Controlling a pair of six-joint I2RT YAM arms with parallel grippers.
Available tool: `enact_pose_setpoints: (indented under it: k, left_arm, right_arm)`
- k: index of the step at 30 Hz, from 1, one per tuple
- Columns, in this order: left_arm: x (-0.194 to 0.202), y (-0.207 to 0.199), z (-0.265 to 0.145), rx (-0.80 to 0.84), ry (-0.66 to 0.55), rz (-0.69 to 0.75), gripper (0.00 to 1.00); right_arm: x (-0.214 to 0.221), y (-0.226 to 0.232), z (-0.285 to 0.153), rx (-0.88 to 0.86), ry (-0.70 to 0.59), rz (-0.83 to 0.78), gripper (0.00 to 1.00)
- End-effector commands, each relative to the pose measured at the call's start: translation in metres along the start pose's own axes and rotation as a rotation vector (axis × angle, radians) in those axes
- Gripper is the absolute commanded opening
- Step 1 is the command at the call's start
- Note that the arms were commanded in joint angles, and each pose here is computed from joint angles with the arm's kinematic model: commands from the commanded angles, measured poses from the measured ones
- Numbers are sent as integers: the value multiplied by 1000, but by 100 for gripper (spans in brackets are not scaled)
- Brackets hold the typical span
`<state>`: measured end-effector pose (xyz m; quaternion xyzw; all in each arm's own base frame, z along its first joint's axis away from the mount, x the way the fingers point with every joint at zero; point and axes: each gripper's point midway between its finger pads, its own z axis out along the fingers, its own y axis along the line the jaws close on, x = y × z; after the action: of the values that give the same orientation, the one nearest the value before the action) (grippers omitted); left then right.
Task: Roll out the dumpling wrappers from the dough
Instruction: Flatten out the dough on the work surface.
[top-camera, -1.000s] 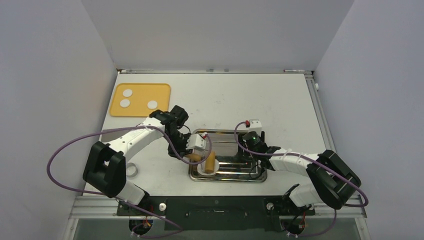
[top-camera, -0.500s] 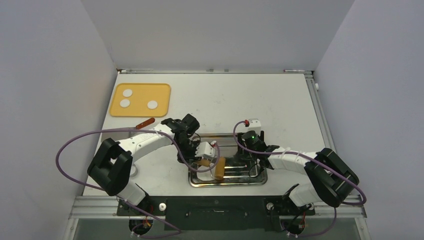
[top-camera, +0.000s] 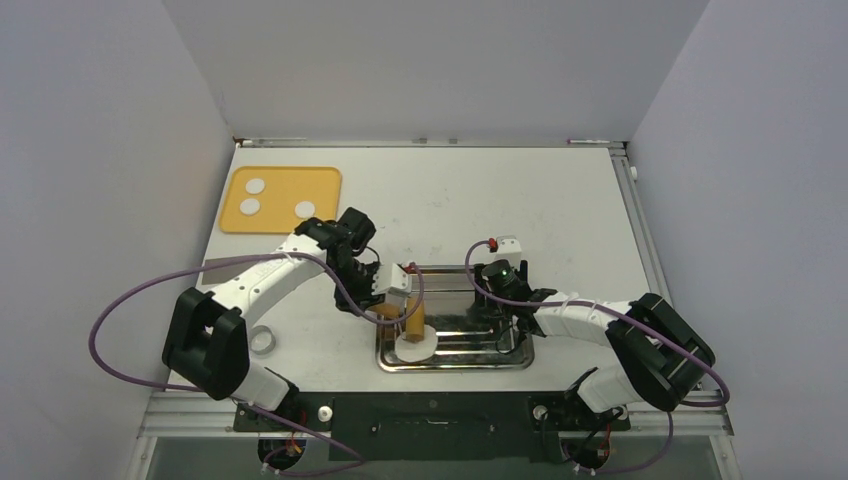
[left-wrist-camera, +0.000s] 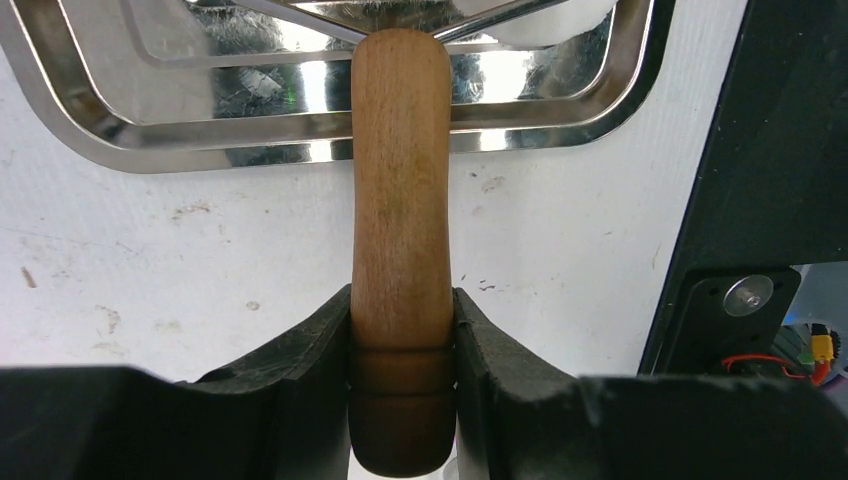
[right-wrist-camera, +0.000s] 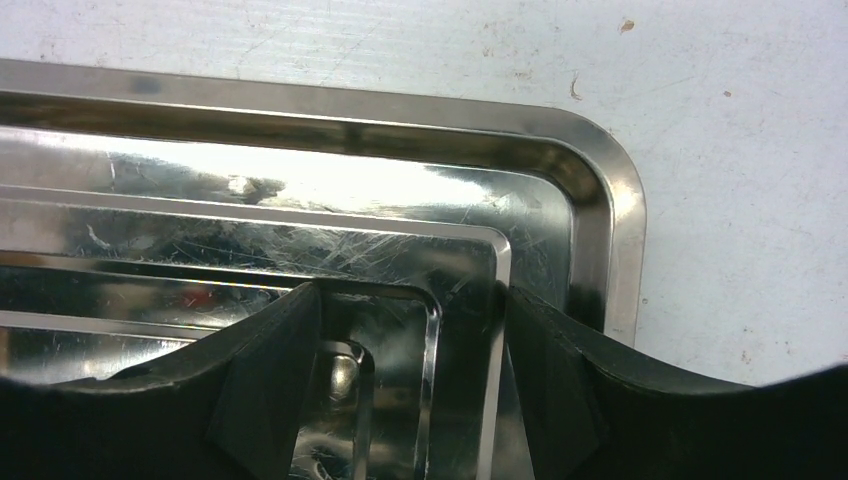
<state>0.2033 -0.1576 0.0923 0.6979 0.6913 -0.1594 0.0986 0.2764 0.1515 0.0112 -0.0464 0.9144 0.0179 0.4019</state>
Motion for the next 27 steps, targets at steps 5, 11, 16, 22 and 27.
enact_pose_setpoints:
  k: [5,11,16,22,27]
  left_arm:
    - [-19,-34,23,99,-43,43,0]
    - [-31,-30,47,77,-39,74,0]
    - [-61,-10,45,33,-122,44,0]
    - [-107,36,4,-117,-251,48,0]
    - [-130,72,-37,-224,-351,44,0]
  right_arm:
    - [-7,-2,3,28,-7,18,63]
    - [-6,-3,2,28,-10,24,63]
    - [-6,-2,3,28,-6,21,63]
    - [-12,1,2,13,-25,27,63]
    - [-22,6,0,-10,-51,35,63]
